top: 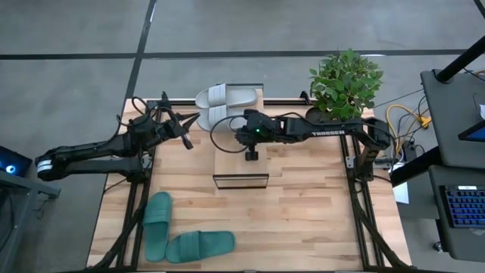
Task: Pick and place slides into the shelf
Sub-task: Put the gray slide on the shelf
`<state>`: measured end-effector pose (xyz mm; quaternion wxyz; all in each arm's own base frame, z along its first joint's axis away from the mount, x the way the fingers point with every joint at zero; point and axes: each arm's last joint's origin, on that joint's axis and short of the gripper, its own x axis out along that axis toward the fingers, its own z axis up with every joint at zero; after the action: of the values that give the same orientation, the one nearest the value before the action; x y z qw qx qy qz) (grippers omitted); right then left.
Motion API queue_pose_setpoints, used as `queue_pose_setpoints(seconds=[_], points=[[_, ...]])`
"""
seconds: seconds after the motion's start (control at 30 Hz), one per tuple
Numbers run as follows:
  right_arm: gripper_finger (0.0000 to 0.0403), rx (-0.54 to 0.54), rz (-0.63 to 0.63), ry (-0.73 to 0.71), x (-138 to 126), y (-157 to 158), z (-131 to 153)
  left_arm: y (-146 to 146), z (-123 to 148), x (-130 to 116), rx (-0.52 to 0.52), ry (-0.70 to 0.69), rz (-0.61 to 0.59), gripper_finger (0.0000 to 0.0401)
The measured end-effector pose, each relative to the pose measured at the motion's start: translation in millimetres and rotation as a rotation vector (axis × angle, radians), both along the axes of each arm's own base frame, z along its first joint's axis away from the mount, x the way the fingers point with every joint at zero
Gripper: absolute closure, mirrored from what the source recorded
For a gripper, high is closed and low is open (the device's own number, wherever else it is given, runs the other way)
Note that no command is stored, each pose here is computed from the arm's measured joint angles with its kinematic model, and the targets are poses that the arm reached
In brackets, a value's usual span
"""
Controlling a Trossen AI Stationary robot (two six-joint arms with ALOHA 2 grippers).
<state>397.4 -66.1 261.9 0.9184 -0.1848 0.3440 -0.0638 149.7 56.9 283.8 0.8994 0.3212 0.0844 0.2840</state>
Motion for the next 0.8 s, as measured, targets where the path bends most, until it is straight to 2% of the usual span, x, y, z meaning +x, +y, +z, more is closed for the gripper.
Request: queue_pose_setpoints(seconds=[0.5, 0.8], points=[[0.0394, 0.031, -0.068, 0.023, -9, -33, -4, 1, -3, 3, -0.008, 0.019, 0.0, 0.0396], [0.0394, 0.028, -0.084, 0.016, -10, -40, -4, 1, -4, 4, -0.01, 0.025, 0.0, 0.0396]])
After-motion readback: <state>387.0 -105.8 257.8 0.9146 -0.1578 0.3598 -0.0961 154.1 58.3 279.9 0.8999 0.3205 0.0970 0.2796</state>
